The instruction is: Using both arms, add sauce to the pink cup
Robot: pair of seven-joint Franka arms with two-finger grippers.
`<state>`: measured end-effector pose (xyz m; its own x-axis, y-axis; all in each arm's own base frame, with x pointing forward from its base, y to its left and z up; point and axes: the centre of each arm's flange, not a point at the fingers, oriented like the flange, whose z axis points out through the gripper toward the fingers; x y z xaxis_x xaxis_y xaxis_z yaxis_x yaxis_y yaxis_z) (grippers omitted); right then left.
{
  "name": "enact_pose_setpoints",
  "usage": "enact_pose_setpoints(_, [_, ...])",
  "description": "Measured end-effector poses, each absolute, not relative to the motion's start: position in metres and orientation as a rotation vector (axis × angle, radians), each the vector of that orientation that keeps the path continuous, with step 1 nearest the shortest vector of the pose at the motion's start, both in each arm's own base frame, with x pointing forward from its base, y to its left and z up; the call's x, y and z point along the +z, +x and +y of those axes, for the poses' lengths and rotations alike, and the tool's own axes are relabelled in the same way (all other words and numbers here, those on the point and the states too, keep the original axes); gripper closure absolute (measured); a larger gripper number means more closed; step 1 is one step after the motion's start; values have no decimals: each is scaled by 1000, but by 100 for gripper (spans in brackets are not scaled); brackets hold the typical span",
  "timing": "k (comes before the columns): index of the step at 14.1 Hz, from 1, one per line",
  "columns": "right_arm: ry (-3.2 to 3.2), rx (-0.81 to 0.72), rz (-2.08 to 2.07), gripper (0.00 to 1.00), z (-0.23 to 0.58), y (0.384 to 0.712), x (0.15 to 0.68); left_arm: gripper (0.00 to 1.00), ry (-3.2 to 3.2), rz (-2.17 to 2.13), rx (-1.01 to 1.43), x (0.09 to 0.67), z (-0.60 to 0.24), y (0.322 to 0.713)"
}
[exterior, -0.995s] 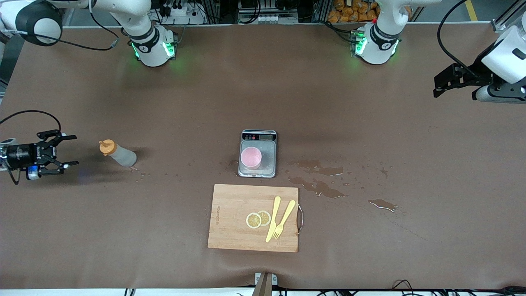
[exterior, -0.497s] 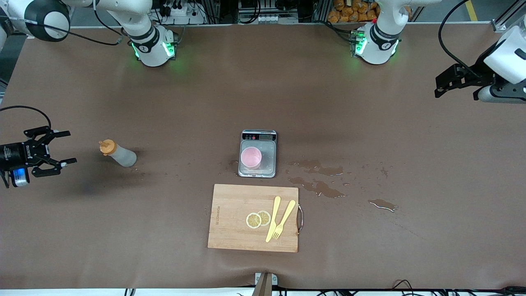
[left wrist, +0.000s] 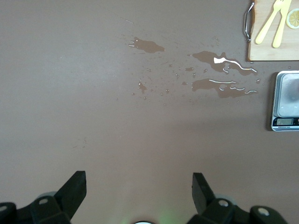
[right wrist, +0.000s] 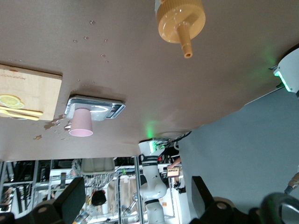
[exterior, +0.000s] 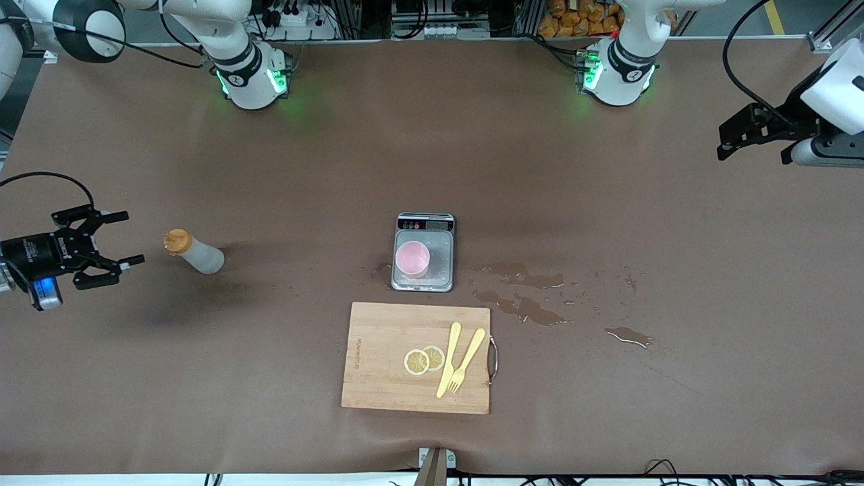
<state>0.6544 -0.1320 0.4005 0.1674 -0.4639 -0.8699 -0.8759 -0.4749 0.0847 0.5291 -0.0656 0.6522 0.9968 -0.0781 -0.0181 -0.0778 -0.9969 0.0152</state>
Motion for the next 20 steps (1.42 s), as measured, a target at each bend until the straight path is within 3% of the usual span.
enact_pose_setpoints(10, [-2575, 931, 971, 0, -33, 633, 526, 0, 3169, -116, 35, 666, -56, 530])
enact_pose_setpoints(20, [-2859, 485, 625, 0, -57, 572, 660, 0, 3163, -122, 33, 666, -58, 530])
